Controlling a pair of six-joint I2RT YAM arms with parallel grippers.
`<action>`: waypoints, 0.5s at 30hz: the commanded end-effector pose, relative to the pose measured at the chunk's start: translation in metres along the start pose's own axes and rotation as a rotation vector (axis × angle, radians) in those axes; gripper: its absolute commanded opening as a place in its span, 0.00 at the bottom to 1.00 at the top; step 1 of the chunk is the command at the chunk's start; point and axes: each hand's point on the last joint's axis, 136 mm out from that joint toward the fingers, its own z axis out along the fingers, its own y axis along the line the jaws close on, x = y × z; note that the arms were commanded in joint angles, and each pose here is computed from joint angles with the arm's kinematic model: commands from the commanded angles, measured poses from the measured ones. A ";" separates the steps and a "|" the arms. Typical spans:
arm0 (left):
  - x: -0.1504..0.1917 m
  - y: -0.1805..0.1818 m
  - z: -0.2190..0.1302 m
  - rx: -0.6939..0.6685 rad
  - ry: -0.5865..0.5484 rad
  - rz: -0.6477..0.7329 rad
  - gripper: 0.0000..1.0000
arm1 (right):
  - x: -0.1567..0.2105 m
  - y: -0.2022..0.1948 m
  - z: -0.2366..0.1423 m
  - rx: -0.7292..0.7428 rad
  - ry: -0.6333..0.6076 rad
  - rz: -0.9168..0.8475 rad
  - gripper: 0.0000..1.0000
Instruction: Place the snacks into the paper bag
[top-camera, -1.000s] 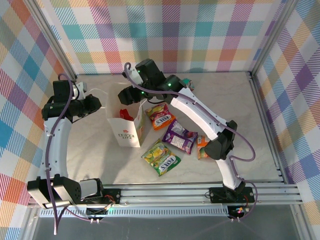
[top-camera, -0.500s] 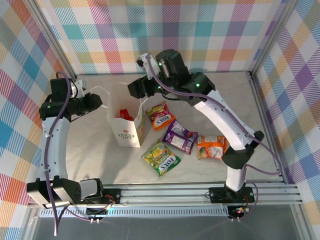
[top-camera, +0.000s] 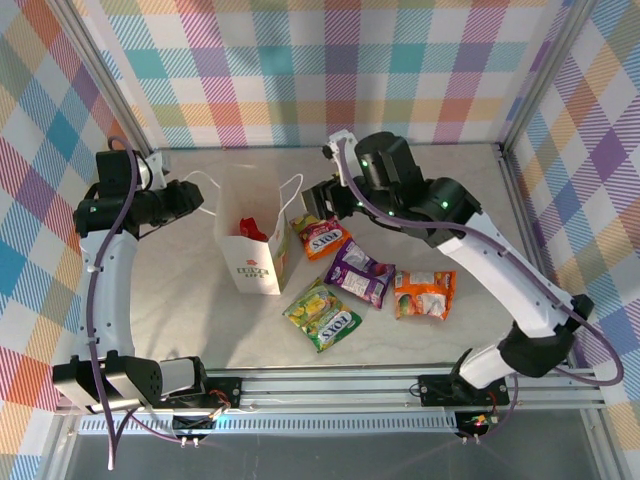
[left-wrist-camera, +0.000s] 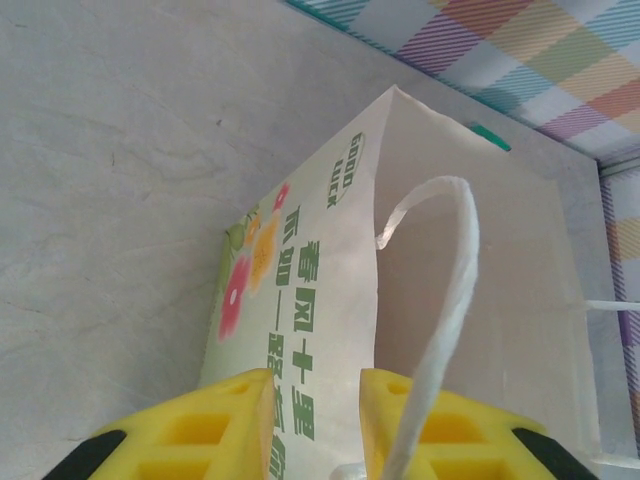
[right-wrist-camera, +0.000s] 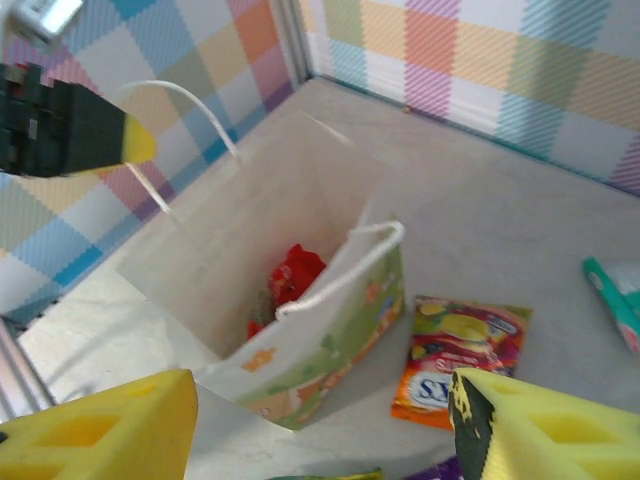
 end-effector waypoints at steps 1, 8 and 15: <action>-0.006 -0.004 -0.008 0.020 -0.012 -0.003 0.30 | 0.003 -0.022 -0.012 0.109 -0.036 -0.004 0.68; -0.012 -0.006 -0.009 0.016 -0.020 -0.002 0.30 | 0.050 -0.069 -0.012 0.214 0.064 0.096 0.69; -0.014 -0.002 -0.003 0.000 -0.011 -0.006 0.31 | 0.089 -0.108 -0.018 0.265 0.104 0.320 0.71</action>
